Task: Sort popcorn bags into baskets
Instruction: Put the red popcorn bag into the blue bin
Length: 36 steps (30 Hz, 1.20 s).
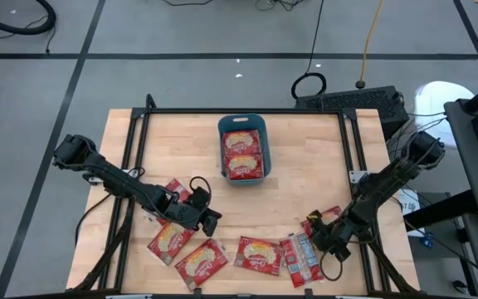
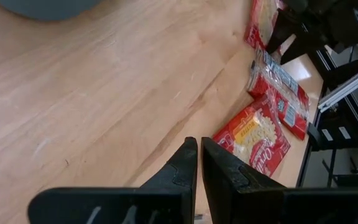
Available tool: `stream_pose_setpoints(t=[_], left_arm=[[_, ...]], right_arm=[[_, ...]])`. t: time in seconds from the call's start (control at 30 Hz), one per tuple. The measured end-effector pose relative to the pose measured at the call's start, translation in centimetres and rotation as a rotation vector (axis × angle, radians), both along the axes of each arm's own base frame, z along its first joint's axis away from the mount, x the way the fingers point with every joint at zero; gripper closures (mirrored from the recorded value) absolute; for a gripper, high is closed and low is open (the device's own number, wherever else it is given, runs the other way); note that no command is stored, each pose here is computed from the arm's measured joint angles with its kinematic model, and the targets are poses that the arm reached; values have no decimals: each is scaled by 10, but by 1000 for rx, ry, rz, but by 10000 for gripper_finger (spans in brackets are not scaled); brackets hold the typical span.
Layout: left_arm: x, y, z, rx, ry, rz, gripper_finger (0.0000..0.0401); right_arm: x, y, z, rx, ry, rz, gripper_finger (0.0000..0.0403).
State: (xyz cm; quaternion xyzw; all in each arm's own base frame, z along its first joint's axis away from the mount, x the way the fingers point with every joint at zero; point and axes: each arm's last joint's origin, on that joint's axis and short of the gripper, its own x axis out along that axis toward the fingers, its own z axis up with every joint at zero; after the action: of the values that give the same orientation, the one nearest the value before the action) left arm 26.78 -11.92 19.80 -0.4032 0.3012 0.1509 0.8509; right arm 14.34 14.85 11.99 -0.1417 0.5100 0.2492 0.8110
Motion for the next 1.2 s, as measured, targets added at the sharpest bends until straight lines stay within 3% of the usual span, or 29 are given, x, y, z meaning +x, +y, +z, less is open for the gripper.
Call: stream_pose_setpoints(t=[0.4, 0.67, 0.93, 1.03, 1.2], left_arm=[[0, 0, 0, 2, -3, 9, 375], [2, 2, 1, 3, -10, 16, 375], [6, 9, 2, 13, -24, 30, 375], [6, 11, 2, 23, -24, 29, 375], [7, 13, 2, 34, -23, 25, 375]], right_arm=[[2, -2, 3, -39, -76, -15, 393], [-2, -13, 18, 7, -108, -247, 402], [8, -38, 33, 128, -129, -620, 403], [9, -46, 38, 172, -98, -640, 403], [7, -45, 41, 223, -23, -502, 382]])
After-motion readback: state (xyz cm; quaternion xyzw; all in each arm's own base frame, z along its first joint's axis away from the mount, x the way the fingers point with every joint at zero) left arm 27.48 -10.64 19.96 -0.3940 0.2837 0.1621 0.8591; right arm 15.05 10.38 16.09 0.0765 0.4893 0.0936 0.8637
